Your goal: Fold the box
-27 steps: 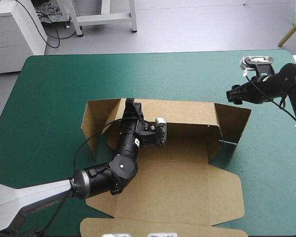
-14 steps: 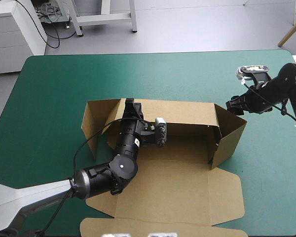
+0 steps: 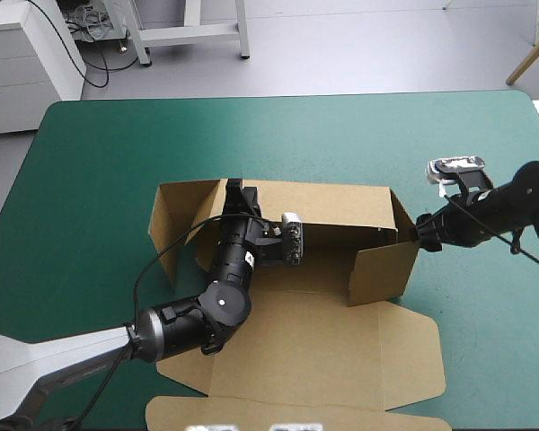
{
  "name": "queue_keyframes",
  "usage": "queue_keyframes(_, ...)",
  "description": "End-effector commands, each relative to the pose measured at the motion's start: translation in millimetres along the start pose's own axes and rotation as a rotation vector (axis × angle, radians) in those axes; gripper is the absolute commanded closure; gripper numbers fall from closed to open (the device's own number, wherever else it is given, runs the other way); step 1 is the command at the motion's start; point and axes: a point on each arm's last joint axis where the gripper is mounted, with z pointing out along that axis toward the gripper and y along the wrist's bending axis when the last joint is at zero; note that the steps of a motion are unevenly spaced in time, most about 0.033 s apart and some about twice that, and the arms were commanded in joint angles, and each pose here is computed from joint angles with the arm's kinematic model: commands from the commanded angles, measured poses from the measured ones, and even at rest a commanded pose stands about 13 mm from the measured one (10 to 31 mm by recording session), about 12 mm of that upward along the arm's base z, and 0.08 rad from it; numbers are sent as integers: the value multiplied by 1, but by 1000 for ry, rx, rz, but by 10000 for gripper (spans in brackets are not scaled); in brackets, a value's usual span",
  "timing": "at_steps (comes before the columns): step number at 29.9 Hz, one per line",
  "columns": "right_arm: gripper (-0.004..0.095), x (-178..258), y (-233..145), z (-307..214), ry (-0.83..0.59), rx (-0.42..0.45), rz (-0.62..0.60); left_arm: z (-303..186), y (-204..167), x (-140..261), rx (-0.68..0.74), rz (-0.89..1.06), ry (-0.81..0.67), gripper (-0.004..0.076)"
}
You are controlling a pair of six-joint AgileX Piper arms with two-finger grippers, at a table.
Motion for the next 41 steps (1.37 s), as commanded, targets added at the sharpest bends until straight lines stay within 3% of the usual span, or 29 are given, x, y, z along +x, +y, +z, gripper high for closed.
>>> queue_keyframes(1,261,9,15,-18,-164,-5,-57,-9,20,0,-71,-52,-21,734)
queue_keyframes(6,261,32,23,-10,-234,-26,-118,-9,20,0,-71,-52,-21,734)
queue_keyframes(13,261,54,35,13,-279,-160,-194,-9,20,0,-71,-52,-21,734)
queue_keyframes(20,261,60,39,18,-270,-216,-225,-9,20,0,-71,-52,-21,734)
queue_keyframes(34,299,45,56,21,-390,-191,-206,-9,20,0,-71,-52,-21,734)
queue_keyframes(41,431,38,68,26,-426,-31,-158,-9,21,0,-72,-52,-20,734)
